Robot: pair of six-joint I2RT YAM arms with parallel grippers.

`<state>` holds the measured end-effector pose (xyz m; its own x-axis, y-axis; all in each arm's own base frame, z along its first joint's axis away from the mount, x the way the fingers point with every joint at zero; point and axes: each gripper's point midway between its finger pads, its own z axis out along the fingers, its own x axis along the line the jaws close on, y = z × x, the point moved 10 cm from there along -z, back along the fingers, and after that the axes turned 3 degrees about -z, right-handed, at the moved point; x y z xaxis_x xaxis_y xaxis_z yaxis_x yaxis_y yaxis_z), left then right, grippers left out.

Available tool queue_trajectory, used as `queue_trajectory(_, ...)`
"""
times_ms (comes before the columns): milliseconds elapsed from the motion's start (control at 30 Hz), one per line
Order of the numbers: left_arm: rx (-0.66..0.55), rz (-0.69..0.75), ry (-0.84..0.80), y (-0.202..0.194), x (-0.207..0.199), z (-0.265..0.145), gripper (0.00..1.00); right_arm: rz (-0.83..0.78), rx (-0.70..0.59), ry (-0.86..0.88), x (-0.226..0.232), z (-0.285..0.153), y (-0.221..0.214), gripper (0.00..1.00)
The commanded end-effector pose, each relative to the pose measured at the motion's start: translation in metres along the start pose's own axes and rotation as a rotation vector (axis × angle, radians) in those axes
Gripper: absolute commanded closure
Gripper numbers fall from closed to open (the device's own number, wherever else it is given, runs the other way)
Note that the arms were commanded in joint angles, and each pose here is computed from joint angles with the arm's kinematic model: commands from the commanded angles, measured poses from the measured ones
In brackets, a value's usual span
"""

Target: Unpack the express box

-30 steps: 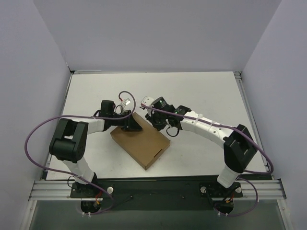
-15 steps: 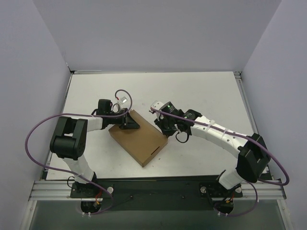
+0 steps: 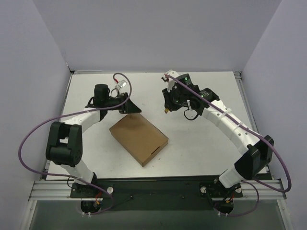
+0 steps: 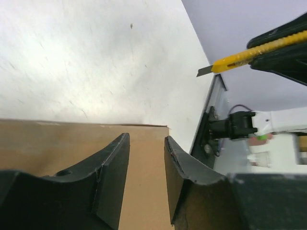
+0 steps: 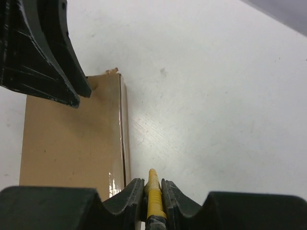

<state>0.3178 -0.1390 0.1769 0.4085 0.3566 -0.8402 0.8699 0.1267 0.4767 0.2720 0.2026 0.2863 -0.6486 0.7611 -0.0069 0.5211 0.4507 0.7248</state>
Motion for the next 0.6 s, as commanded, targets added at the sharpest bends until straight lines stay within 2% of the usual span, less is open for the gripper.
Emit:
queue_trajectory(0,0.044,0.269,0.097,0.019,-0.032,-0.041,0.57,-0.080,0.056,-0.031,-0.005,0.011,-0.003,1.00)
queue_trajectory(33,0.107,0.213,0.149,0.003,-0.029,-0.054,0.59,-0.097,0.058,-0.052,-0.009,0.021,-0.005,1.00)
queue_trajectory(67,0.105,0.243,0.194,0.000,-0.026,-0.075,0.65,-0.115,0.061,-0.072,-0.014,0.027,-0.009,1.00)
queue_trajectory(100,0.147,0.363,0.257,-0.005,-0.017,-0.088,0.68,-0.112,0.074,-0.088,-0.021,0.034,-0.017,1.00)
queue_trajectory(133,0.230,0.304,0.291,-0.023,-0.016,-0.103,0.73,-0.118,0.039,-0.102,-0.024,0.039,-0.015,1.00)
queue_trajectory(167,0.239,0.304,0.333,-0.027,-0.011,-0.123,0.77,-0.142,0.033,-0.123,-0.028,0.042,-0.016,1.00)
queue_trajectory(200,0.305,0.405,0.335,-0.034,-0.005,-0.134,0.86,-0.153,0.038,-0.132,-0.029,0.045,-0.018,1.00)
queue_trajectory(233,0.397,0.352,0.368,-0.050,-0.005,-0.146,0.90,-0.161,0.025,-0.135,-0.031,0.046,-0.017,1.00)
queue_trajectory(300,0.469,0.398,0.387,-0.060,0.000,-0.156,0.98,-0.176,0.019,-0.129,-0.032,0.046,-0.017,1.00)
queue_trajectory(400,0.511,0.372,0.396,-0.072,0.013,-0.153,0.99,-0.189,0.023,-0.112,-0.031,0.047,-0.022,1.00)
queue_trajectory(467,0.511,0.349,0.391,-0.068,0.025,-0.143,0.99,-0.197,0.040,-0.100,-0.029,0.049,-0.029,1.00)
queue_trajectory(567,0.498,0.342,0.348,-0.051,0.037,-0.121,0.93,-0.198,0.047,-0.114,-0.031,0.043,-0.036,1.00)
